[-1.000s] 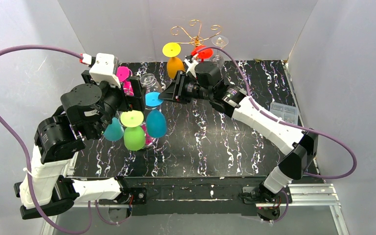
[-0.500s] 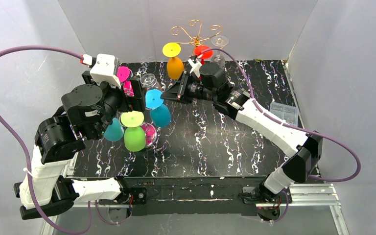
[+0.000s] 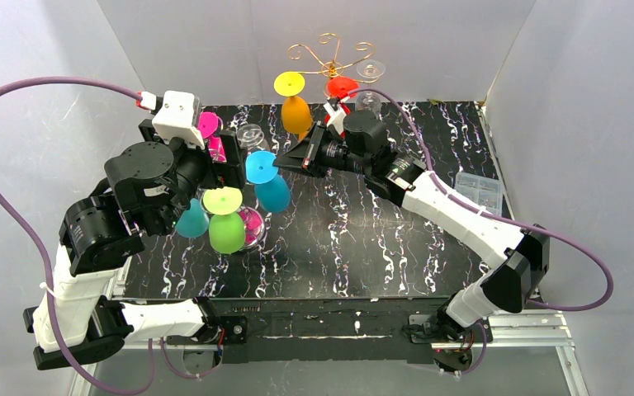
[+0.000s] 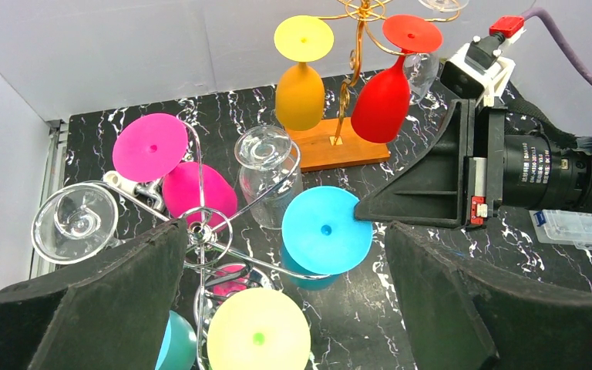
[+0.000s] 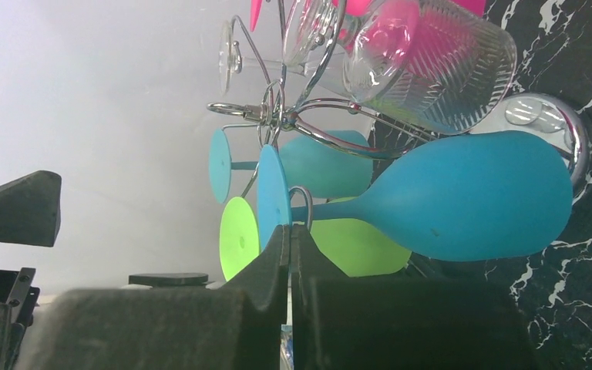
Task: Take the wine glass off the wine glass rack
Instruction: Pick up the wine glass from the wine rack.
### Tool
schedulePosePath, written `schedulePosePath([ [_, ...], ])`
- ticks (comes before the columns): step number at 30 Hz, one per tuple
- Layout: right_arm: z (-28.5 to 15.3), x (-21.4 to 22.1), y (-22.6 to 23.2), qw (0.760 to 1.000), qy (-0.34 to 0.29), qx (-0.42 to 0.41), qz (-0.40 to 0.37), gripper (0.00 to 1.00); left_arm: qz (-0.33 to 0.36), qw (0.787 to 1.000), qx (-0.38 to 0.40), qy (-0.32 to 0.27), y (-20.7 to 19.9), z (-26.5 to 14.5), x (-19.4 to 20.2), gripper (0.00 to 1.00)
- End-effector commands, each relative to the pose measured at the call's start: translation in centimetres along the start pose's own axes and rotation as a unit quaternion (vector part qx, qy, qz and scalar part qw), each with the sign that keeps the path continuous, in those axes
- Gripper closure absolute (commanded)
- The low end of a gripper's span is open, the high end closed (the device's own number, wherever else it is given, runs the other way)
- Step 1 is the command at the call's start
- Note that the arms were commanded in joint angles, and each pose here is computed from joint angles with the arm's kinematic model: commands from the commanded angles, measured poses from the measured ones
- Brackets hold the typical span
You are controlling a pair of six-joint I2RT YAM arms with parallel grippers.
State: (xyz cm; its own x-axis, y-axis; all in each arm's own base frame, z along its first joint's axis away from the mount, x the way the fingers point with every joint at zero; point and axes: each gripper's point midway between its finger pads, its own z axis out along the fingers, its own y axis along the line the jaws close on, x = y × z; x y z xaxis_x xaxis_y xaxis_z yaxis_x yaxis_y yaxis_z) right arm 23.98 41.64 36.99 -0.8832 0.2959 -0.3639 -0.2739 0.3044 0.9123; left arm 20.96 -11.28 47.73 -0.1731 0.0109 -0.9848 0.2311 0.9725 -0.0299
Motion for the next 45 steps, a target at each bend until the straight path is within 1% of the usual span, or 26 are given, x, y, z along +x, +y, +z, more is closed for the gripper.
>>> schedulePosePath([
  [1,-1.7,-1.0,3.3,0.998,-0.019,-0.055,0.005,0.99,-0.012,1.0,-0.011,-0.009,0.3,0.0,-0.3,0.01],
  [9,-2.7,-1.3,4.5,0.997,-0.028,-0.068,0.009,0.99,-0.013,1.0,-0.009,-0.009,0.3,0.0,-0.4,0.01],
  [19,-2.8,-0.8,4.8,0.997,-0.016,-0.075,0.022,0.99,-0.013,1.0,-0.013,-0.007,0.3,0.1,-0.1,0.01],
  [33,-1.4,1.4,4.7,0.997,0.017,-0.07,0.026,0.99,-0.015,1.0,-0.02,-0.008,0.8,-0.1,0.0,0.01],
  [45,0.0,2.0,4.6,0.998,0.028,-0.06,0.022,0.99,-0.017,1.0,-0.023,-0.01,1.0,-0.3,0.1,0.01],
])
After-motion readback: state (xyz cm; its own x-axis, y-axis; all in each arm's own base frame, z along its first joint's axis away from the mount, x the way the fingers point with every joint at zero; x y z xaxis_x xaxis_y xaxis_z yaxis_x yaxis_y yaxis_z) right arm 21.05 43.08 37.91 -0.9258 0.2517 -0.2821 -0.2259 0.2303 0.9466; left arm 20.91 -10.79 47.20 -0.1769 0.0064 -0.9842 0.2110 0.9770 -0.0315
